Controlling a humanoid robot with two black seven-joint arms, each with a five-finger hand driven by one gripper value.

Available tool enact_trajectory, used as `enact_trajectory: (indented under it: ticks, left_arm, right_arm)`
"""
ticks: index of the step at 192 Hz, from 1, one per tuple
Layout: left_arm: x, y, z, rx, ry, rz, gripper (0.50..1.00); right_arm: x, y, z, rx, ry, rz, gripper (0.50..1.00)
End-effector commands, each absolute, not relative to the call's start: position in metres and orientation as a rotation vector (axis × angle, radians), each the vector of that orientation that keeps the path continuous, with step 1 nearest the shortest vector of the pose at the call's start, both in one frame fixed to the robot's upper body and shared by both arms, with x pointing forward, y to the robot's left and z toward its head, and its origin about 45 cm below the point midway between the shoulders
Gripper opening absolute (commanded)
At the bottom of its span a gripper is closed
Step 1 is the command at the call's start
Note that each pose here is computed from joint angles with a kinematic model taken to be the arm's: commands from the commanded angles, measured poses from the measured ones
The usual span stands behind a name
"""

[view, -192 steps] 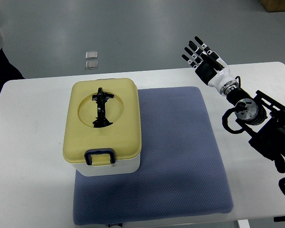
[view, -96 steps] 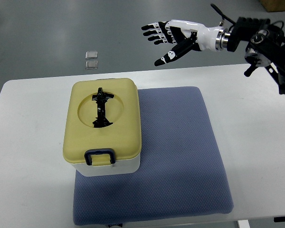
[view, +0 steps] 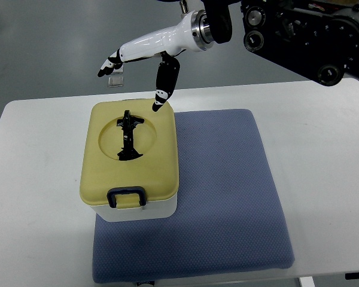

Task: Open white storage box with right hand
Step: 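Swing the right hand over the yellow lid toward its black handle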

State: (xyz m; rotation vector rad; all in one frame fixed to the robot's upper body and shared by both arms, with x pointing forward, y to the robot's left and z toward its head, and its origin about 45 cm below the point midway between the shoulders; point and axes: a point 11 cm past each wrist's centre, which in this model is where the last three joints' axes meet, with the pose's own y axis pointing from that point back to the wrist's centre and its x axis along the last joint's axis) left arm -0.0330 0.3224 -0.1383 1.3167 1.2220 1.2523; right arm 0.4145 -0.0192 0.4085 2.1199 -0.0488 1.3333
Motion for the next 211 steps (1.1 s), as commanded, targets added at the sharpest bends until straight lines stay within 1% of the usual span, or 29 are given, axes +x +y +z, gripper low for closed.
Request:
enact_trajectory:
  ticks: [1,71,139,211]
  left_arm:
    - [-0.033,0.322,-0.138,1.316,1.223,1.253,1.0]
    - [-0.033,0.324,-0.138,1.32,1.221,1.257,1.0]
    - [-0.034,0.324,-0.138,1.323,1.222,1.254,1.0]
    - [-0.033,0.324,-0.138,1.322,1.221,1.255,1.0]
  right_arm:
    - [0.41,-0.011,0.399,2.09,-0.008,1.364,0.956]
    - [0.407,-0.015,0.373,2.14,0.02,1.305,0.956]
    - [0.411,-0.018,0.356,2.186,-0.082,1.319,0.952]
    - [0.408,-0.009,0.35,2.209,-0.115,1.353,0.948]
